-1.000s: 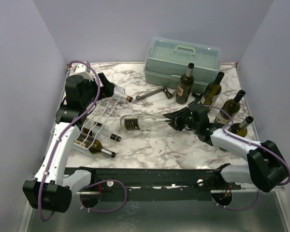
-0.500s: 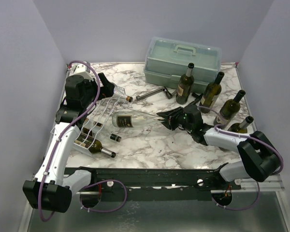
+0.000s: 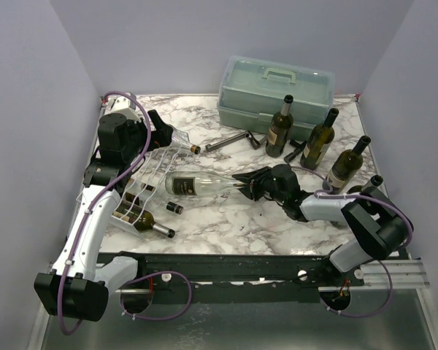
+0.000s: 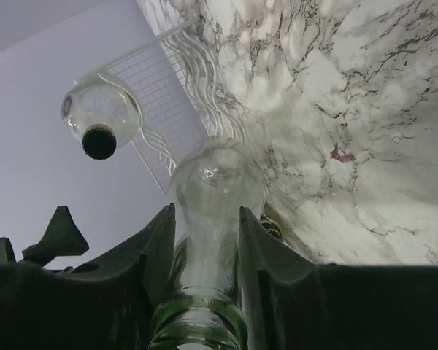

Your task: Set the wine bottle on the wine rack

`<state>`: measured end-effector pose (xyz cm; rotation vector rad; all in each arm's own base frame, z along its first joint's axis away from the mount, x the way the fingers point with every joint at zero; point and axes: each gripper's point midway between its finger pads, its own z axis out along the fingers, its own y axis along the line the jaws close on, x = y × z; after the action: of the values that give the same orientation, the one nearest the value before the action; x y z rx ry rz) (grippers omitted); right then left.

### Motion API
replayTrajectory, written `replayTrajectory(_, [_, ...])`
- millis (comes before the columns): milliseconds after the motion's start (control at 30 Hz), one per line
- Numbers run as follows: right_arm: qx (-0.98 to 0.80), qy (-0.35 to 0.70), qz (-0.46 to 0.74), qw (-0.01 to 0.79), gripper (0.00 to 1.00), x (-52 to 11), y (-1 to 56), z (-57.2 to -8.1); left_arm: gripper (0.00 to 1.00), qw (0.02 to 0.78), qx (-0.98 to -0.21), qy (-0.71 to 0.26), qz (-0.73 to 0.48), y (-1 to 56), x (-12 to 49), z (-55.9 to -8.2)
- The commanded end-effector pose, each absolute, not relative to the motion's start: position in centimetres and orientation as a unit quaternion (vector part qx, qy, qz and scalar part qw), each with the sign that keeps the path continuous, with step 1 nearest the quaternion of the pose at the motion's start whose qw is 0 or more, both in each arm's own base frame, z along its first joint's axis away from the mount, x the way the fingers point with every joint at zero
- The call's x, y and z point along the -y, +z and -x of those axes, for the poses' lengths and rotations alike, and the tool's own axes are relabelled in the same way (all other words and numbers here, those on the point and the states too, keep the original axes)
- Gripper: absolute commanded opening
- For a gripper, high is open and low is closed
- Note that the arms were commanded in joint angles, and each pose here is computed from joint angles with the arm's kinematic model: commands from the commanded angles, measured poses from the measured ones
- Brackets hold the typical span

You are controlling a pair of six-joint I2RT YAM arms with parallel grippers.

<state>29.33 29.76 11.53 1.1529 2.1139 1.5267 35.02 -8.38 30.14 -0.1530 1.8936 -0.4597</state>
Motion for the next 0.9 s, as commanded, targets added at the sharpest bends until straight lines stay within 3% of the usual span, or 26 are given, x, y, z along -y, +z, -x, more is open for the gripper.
replayTrajectory(0, [-0.625,0.675,-0.365,0.145,0.00,-32.1,20.6,-30.3,0.98,0.567,-0.796,-0.202,0.062,30.7,8.4,-34.7])
replayTrajectory(867, [-0.533,0.742,-0.389,0.118,0.01,-37.2,19.3,-30.9,0.99,0.569,-0.795,-0.198,0.062,30.8,8.3,-34.7])
